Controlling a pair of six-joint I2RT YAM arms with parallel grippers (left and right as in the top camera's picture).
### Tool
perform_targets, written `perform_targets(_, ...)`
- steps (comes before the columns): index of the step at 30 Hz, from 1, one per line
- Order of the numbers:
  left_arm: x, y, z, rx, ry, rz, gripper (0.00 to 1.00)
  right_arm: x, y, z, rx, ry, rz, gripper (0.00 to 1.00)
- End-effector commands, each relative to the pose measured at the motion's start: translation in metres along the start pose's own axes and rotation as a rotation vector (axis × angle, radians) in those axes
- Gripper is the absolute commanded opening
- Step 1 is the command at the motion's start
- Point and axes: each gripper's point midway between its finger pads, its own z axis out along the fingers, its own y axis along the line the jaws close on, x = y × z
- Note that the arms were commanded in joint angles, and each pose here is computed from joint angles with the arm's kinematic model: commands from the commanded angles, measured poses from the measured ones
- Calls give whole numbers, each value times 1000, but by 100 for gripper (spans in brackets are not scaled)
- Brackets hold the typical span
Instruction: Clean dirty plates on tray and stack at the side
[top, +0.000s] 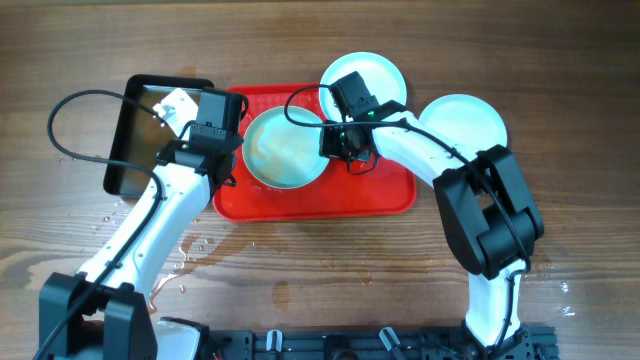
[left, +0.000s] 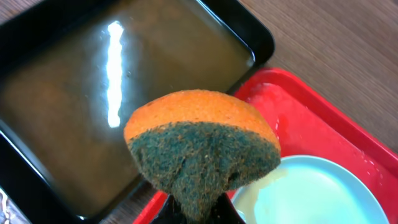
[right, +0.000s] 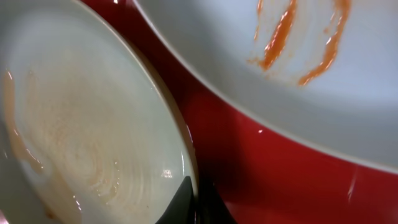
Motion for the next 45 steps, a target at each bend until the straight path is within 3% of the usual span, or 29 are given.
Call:
perform_targets(1,5,-5,1,27,39,-18,4,-3,10,-14,-42,-4,-67,4)
perform_targets(12,3,0,4,14,41,-30,4,-58,8,-157,282,-481,-293,4)
perform_targets(20,-5,10,10,7,59,-71,4,-56,15,-176,429,-580,-380,4)
perform_targets(25,-4,12,13,27,97,-97,4,-47,13,-161,350,-512,-315,7)
perform_targets(30,-1,9,12,41,116,-97,4,-48,-11,-133,219,-361,-181,35)
perform_targets(32,-1,10,12,39,117,-96,4,-45,-22,-116,148,-270,-112,40)
perform_targets(40,0,9,12,41,120,-96,4,-24,-50,-51,-27,12,12,42)
perform_targets(45,0,10,12,39,121,-95,4,-8,-40,-24,-141,117,35,42)
